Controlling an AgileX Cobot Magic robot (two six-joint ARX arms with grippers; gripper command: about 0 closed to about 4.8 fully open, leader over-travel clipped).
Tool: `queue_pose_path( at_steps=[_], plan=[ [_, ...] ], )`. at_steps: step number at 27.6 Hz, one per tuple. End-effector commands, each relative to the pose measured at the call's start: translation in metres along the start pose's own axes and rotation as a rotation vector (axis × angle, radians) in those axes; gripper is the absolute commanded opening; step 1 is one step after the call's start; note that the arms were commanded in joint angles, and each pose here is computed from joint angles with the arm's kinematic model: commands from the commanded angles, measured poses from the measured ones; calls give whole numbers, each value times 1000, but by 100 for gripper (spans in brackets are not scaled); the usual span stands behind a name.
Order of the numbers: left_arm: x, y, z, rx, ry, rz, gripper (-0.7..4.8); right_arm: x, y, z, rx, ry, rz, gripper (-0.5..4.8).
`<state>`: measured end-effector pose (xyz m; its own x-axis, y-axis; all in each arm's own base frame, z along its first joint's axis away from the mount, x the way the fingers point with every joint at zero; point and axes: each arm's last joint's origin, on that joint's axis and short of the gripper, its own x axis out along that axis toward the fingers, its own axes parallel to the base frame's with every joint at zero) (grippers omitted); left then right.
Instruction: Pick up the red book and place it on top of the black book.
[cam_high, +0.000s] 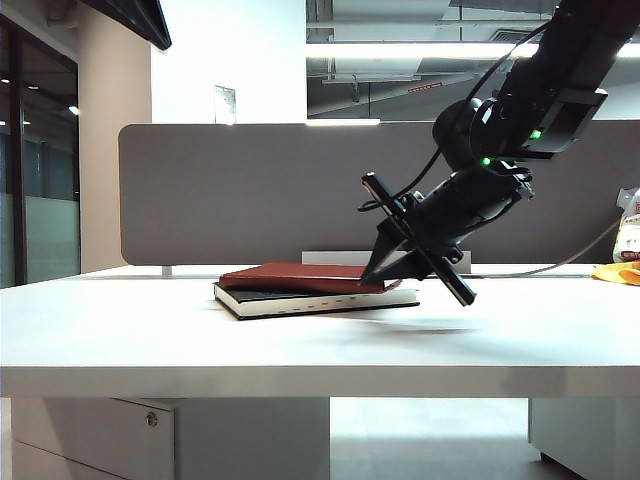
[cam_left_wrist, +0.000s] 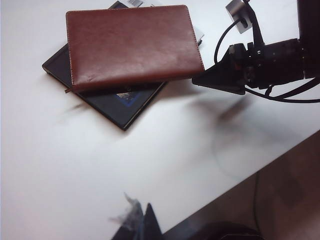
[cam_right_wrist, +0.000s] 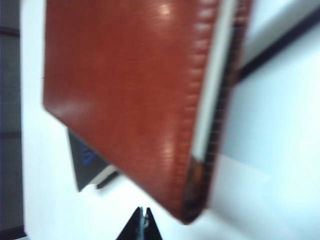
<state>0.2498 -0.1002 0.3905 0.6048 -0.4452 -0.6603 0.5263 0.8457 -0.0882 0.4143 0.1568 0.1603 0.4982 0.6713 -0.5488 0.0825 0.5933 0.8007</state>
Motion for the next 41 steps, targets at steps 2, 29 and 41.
queue_pose_path(
  at_steps=[2, 29, 41],
  plan=[
    [-2, -1, 0, 7, -6, -1, -6, -1, 2, 1, -22, -24, -18, -5],
    [-3, -1, -1, 8, 1, -24, -6, -11, 13, 23, -71, -131, -56, -5],
    [-5, -2, -1, 10, 3, -24, -6, -10, 8, 15, -123, -31, -130, -5]
  ],
)
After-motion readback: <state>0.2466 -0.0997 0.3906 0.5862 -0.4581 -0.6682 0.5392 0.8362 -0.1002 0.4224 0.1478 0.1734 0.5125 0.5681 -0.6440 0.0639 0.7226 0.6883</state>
